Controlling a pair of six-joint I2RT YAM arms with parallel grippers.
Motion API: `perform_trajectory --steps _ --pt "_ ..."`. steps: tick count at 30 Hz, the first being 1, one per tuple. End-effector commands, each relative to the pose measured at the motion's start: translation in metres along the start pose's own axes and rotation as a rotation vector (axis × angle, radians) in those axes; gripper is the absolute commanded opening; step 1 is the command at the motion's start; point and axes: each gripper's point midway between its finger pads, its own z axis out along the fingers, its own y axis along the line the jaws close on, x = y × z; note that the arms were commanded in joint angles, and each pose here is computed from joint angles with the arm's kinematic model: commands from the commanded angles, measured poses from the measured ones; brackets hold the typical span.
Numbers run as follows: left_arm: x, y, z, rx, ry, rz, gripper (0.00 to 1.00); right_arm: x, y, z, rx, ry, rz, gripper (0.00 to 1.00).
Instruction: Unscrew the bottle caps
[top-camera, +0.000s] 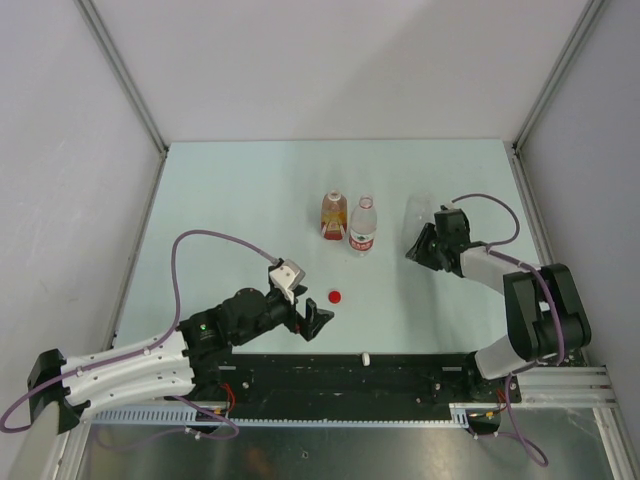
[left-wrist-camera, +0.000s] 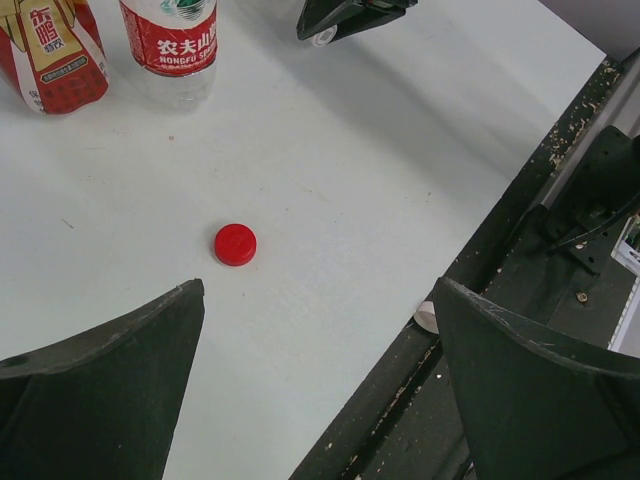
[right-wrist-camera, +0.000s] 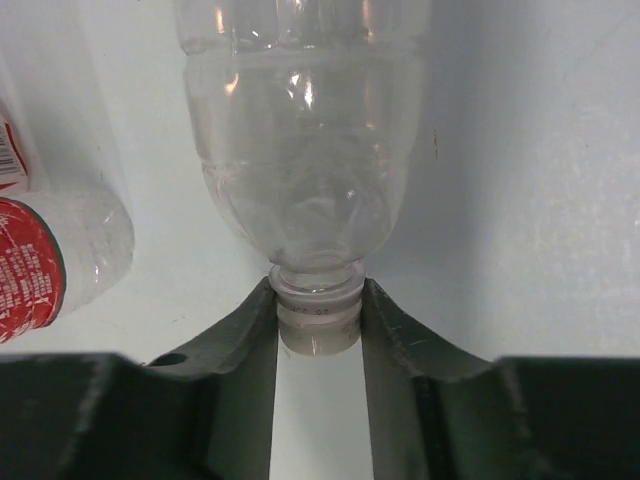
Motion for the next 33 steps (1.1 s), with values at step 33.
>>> perform_trajectory --steps 33 --pt "-0.063 -0.012 -0.023 0.054 -0.179 0.095 0.99 -0.048 0.205 -0.259 -0.978 -0.282 -0.479 0.0"
